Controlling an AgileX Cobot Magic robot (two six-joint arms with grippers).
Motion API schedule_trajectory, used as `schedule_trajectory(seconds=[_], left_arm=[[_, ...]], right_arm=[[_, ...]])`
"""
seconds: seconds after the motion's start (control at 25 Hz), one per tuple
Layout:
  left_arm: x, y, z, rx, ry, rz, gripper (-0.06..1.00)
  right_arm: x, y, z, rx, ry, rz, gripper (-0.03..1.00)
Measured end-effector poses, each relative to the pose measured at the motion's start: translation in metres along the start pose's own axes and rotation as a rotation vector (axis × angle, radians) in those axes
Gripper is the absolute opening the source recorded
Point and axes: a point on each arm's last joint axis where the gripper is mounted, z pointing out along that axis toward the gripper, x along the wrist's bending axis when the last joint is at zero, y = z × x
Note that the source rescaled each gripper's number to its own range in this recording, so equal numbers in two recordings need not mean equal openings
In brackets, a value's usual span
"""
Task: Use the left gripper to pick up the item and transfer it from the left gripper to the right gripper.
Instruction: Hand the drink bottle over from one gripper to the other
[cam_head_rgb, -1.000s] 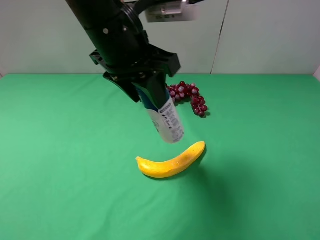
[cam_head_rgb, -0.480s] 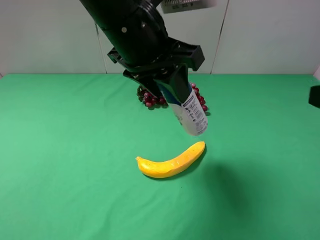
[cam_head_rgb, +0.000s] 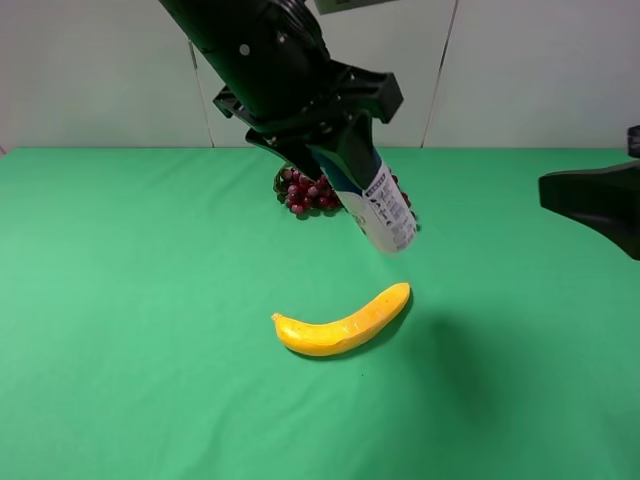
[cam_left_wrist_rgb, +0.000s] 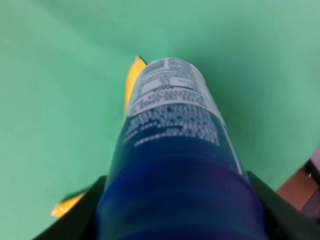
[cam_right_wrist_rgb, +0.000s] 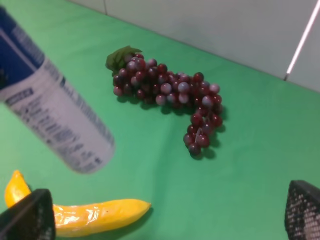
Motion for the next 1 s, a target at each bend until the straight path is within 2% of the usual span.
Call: schedule_trajectory(seconds=[0.4,0.76,1.0], left_arm=[[0.017,0.012,-0.01,-0.094,-0.122,-0.027,0.0],[0.014,0.015,-0.011,-0.124,-0.161,-0.023,0.0],[0.01,0.016,-0.012,-0.134,-0.206,-0.03,0.0]], right_arm=[[0.009,0.01,0.038,-0.018,0.073,-0.082,1.0],[0.031,0.015,0.071,-0.054,0.137,-0.156,1.0],[0.034,0.016,0.092,-0.067,0.116,-0.163,1.0]])
